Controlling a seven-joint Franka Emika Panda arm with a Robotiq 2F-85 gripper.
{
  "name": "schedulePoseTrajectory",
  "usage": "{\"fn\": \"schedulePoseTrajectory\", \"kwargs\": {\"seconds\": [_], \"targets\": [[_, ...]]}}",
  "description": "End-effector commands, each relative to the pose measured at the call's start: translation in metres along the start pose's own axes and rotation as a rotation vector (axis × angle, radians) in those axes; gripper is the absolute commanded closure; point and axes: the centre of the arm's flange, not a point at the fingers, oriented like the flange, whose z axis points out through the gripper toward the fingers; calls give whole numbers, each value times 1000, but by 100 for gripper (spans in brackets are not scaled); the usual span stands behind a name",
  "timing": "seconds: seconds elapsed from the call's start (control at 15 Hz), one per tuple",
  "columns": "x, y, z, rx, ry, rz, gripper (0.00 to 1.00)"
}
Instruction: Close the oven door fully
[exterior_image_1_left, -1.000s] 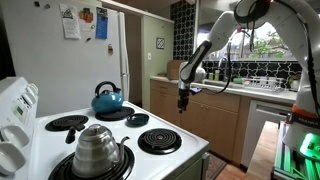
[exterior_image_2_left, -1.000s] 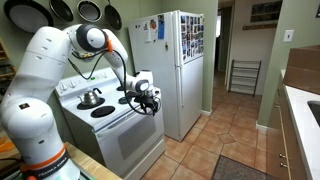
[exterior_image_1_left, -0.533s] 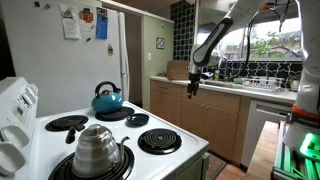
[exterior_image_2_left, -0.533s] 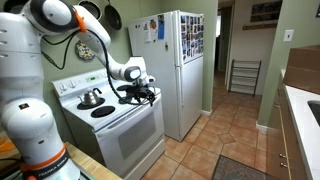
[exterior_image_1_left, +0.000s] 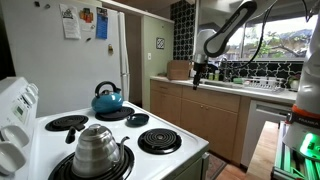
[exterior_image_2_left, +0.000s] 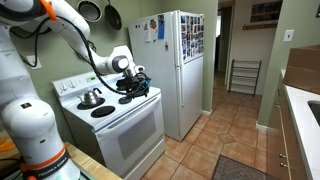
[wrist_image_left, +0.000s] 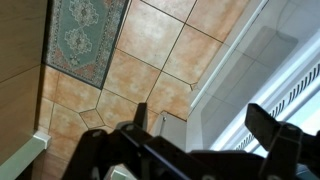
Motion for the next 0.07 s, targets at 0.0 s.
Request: {"fn": "schedulePoseTrajectory", "kwargs": {"seconds": [0.0], "targets": [[-2,-1,-1,-1,0,-3,0]]}}
